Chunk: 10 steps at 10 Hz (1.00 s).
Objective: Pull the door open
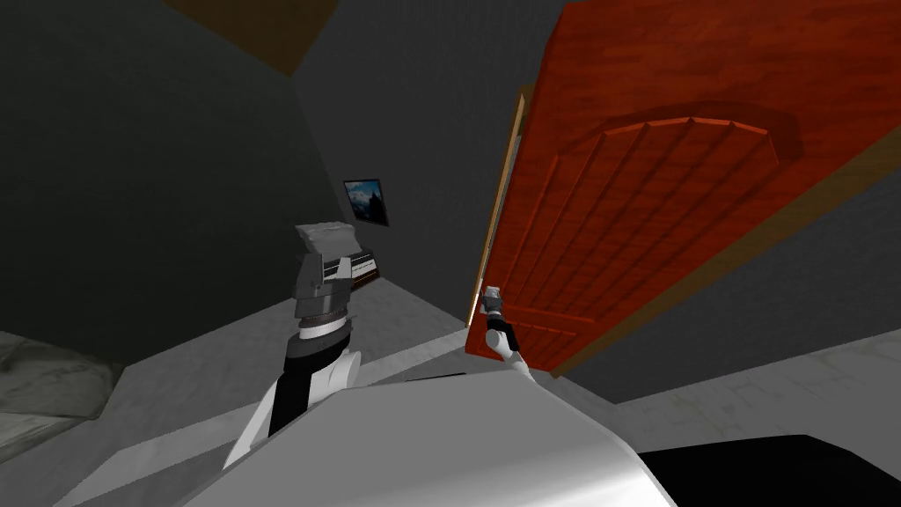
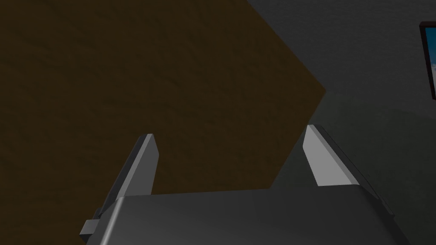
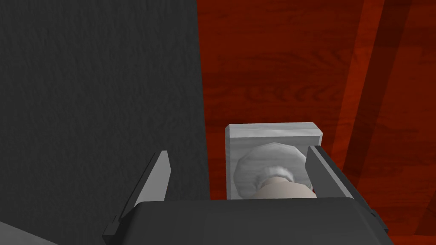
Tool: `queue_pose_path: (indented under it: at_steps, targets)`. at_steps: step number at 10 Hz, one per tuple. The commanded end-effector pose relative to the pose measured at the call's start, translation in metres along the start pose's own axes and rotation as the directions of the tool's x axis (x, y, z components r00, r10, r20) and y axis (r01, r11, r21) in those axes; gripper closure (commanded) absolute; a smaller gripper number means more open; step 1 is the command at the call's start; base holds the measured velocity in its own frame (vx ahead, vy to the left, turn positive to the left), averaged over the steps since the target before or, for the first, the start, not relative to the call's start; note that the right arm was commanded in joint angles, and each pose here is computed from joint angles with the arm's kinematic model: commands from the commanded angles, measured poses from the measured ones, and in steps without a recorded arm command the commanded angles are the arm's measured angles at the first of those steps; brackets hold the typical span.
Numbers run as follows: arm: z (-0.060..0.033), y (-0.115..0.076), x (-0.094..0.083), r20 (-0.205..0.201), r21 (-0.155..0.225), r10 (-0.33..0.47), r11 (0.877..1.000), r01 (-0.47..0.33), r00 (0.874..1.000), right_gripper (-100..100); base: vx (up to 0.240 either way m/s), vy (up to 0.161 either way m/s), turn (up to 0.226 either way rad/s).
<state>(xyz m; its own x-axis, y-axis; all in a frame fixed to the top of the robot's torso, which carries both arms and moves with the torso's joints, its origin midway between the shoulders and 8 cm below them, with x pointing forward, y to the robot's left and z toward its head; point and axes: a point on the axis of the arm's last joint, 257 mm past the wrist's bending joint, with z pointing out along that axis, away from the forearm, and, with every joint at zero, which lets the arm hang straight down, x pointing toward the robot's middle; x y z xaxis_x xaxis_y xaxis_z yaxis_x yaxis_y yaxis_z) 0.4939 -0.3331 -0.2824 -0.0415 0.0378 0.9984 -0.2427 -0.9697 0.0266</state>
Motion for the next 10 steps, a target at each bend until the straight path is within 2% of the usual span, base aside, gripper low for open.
queue_pose_path:
  at_steps: [1,5,9,10]
  targets:
    - [-0.0061,-0.002,-0.017,0.04,0.024,0.018,1.0,-0.019,0.999,100,-0.106,0.038,0.135]
    - [-0.0032,0.026,-0.019,0.045,0.014,0.021,1.0,-0.022,0.999,100,-0.103,0.011,0.106]
    - [0.0013,0.069,-0.019,0.049,-0.003,0.025,1.0,-0.025,0.999,100,-0.153,-0.015,0.135]
    - [0.0018,0.074,-0.018,0.049,-0.005,0.025,1.0,-0.025,0.998,100,-0.157,-0.043,0.054]
